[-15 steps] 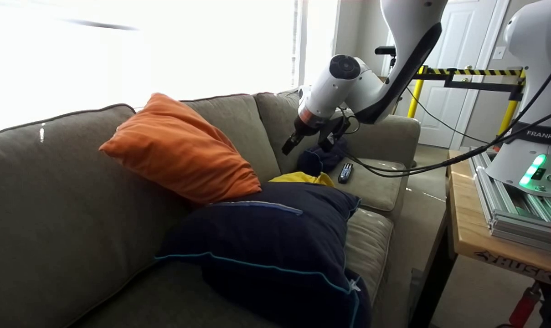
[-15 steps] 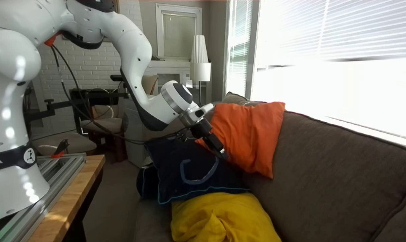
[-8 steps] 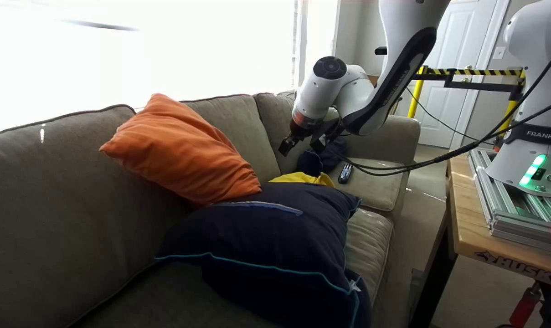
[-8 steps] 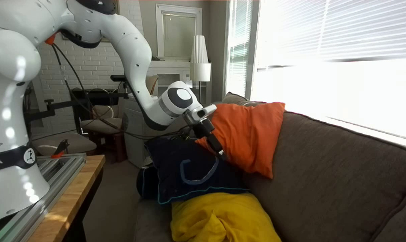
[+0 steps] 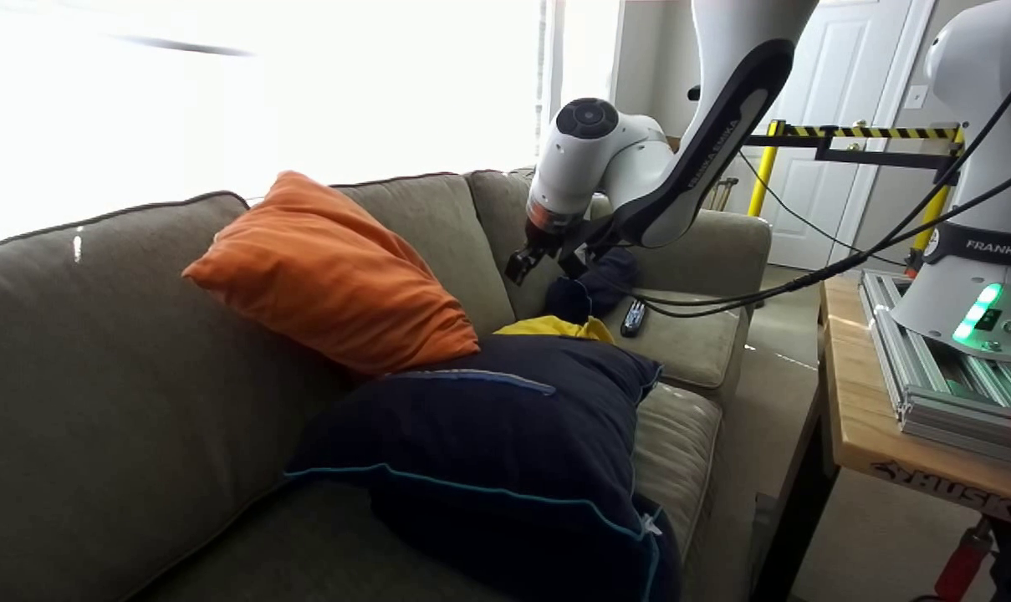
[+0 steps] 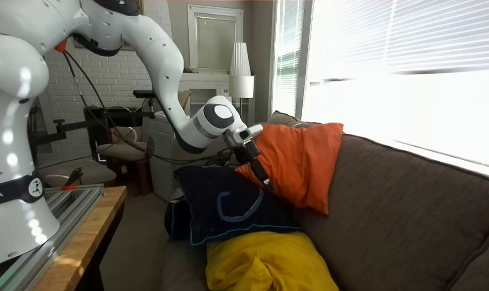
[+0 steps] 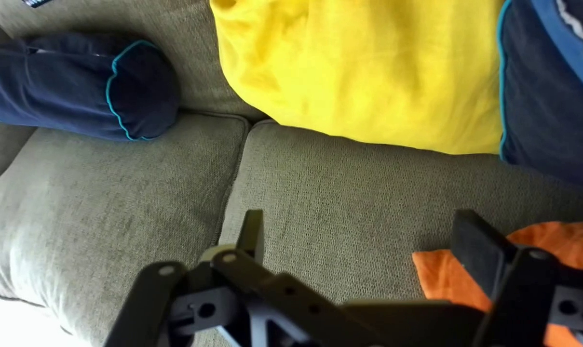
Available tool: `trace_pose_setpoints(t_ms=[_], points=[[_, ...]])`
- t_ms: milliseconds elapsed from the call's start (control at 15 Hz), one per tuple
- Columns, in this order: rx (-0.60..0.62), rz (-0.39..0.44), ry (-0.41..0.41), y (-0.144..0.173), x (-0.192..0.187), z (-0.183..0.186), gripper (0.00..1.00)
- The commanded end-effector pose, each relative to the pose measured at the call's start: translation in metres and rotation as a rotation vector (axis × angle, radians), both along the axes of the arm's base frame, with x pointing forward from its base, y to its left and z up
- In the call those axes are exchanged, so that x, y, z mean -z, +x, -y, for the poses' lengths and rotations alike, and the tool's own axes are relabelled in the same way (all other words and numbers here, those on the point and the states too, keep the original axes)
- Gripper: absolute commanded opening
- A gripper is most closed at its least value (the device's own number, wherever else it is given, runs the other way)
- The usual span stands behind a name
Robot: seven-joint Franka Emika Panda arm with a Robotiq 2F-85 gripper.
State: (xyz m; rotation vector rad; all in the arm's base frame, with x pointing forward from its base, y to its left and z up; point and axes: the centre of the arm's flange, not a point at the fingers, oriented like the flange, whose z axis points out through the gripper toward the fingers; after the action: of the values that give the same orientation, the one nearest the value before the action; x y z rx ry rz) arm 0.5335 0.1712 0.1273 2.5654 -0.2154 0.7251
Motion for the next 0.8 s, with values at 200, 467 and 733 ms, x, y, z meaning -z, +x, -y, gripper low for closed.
trace_pose_setpoints(t_ms=[200,467,733], points=[[0.000,-0.001,0.000,0.000,0.000,0.000,1.00],[0.000,-0.001,0.001,0.000,0.001,0.000,1.00],[0.054,-0.035,0.216,0.013,-0.037,0.024,1.00]])
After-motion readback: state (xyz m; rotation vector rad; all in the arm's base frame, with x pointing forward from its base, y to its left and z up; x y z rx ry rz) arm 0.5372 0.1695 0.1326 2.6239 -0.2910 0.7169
